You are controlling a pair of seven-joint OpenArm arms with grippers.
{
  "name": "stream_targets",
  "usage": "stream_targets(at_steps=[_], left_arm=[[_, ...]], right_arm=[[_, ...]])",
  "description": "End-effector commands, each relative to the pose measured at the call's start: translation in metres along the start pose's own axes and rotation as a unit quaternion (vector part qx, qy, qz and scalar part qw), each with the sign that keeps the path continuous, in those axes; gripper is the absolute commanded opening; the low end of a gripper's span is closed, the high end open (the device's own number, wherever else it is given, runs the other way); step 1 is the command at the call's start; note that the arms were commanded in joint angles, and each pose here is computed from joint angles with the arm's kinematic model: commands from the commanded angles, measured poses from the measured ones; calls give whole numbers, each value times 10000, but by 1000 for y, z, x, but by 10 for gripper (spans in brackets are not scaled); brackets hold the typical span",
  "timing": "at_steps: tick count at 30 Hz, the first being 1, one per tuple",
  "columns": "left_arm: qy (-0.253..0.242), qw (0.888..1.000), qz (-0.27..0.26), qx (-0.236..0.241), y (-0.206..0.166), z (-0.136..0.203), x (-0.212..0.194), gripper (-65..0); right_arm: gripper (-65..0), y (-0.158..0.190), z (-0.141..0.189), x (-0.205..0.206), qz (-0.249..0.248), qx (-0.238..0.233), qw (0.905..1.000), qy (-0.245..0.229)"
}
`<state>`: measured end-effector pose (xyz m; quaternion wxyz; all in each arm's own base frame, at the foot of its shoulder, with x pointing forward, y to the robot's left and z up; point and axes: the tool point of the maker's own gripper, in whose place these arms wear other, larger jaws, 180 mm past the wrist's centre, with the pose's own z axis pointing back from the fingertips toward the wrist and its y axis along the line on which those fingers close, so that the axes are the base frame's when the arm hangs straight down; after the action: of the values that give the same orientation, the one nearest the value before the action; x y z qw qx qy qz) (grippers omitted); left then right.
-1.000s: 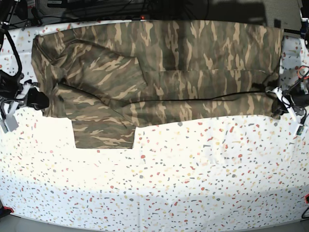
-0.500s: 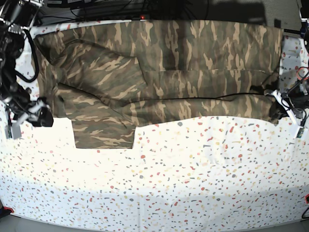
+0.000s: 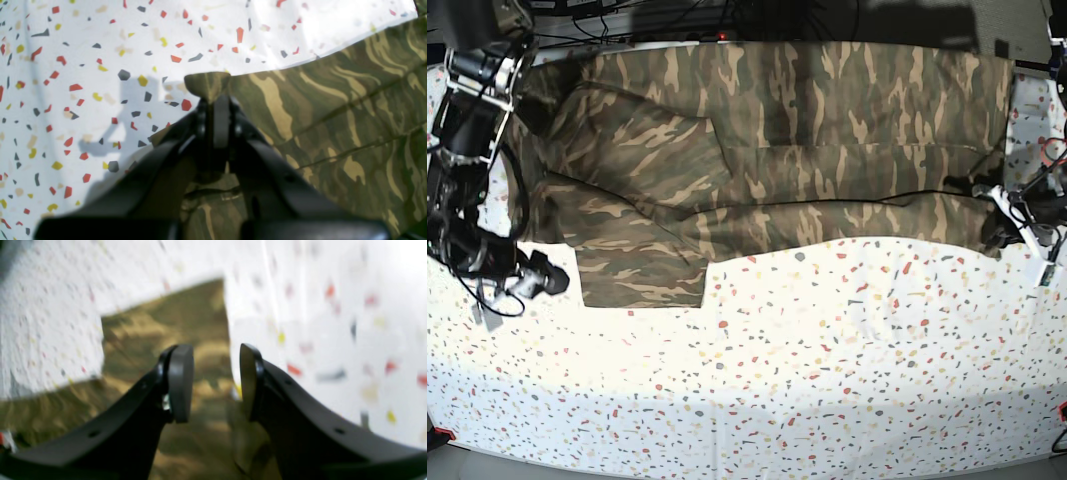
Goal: Fold the T-shirt properly
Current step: 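Move the right gripper to the folded edge near the sleeve and grasp it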
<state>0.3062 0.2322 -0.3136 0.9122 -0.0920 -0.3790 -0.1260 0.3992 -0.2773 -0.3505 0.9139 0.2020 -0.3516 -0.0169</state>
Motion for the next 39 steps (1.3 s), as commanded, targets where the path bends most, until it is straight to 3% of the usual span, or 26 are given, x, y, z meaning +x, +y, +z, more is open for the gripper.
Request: stream_targets(at_steps=[1, 5, 11, 18, 27, 29, 32, 39], left_arm=[[-211, 9997, -98, 69, 4, 6, 15, -650], [-224, 9997, -86, 48, 4, 6, 16, -650], [-266, 9996, -31, -63, -1, 5, 16, -650], [-280, 9996, -21, -85, -2, 5, 17, -650], [-282, 9996, -21, -85, -2, 5, 17, -650], [-278, 9996, -24, -81, -2, 5, 17, -650], [-275, 9996, -25, -79, -2, 5, 17, -650], [-278, 9996, -24, -81, -2, 5, 17, -650]], right_arm=[[-410, 5, 7, 25, 225, 48, 9995, -208], [-410, 21, -5, 37, 624, 63, 9980, -98], [-410, 5, -28, 51, 1279, -857, 9880, -148], [-410, 8, -68, 33, 773, -742, 9939, 263], [-411, -1, -84, -14, 738, -954, 9863, 1123], [-451, -2, -81, -21, 720, -971, 9831, 1373], [-650, -2, -78, -26, 772, -946, 9804, 1544], [-650, -3, -74, -11, 948, -998, 9800, 1435]])
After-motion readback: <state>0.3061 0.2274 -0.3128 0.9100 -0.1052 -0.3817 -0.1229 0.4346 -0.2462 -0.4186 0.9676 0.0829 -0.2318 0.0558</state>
